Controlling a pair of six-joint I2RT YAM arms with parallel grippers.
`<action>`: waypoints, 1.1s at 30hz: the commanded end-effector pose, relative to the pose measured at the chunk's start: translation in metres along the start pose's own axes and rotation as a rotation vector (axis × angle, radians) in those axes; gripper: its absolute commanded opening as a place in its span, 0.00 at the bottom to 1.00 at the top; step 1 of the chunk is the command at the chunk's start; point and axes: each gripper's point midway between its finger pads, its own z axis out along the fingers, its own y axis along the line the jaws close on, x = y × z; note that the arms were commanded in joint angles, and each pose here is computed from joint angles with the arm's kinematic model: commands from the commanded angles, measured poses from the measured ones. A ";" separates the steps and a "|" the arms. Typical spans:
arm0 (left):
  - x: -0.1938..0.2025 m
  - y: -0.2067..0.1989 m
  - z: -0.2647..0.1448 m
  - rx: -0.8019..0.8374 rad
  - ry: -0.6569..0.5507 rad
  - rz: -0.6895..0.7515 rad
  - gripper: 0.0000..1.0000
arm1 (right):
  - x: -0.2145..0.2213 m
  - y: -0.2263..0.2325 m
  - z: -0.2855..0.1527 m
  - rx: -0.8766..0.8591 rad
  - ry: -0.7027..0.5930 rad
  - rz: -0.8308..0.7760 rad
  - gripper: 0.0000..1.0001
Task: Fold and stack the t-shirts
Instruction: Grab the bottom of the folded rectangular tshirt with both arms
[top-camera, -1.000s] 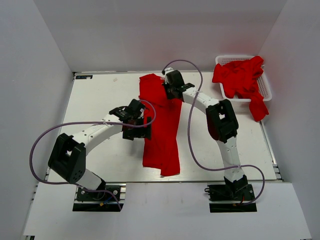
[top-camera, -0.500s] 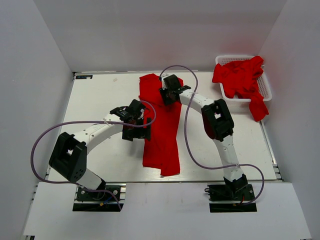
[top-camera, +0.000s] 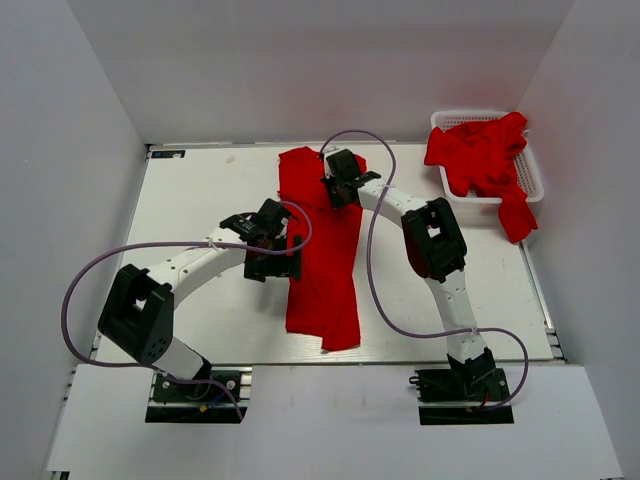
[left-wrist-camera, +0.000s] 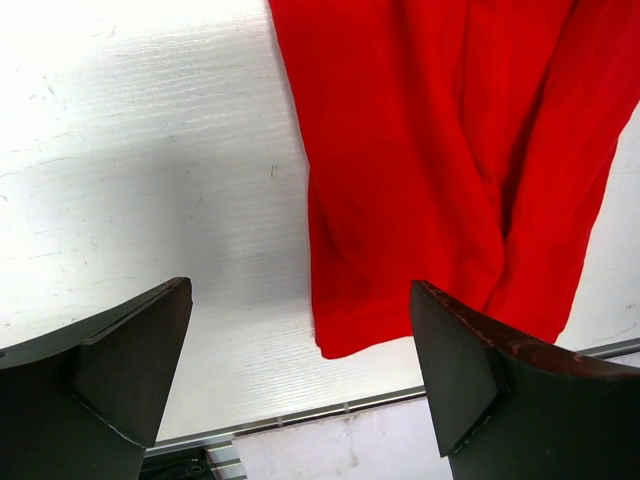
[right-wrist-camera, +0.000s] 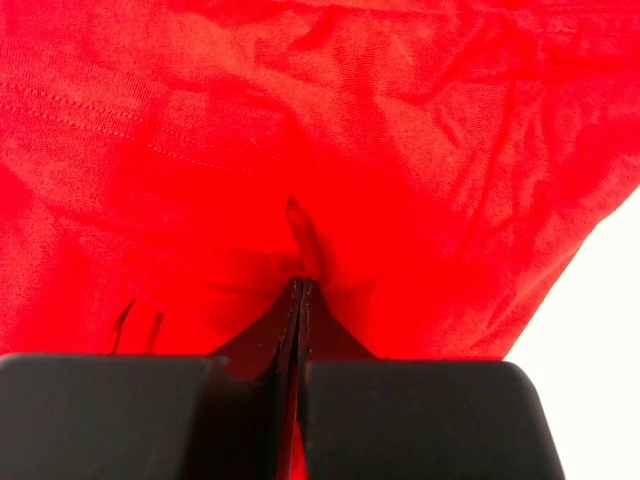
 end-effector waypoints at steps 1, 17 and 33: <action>-0.010 -0.001 -0.006 0.007 -0.040 0.001 1.00 | -0.053 -0.013 -0.024 0.063 -0.153 0.036 0.00; -0.018 -0.005 0.007 -0.001 -0.025 0.011 1.00 | -0.086 -0.023 -0.043 0.094 -0.234 0.050 0.00; 0.013 -0.020 0.045 0.108 0.090 0.050 1.00 | -0.111 -0.041 -0.051 0.175 -0.302 0.141 0.00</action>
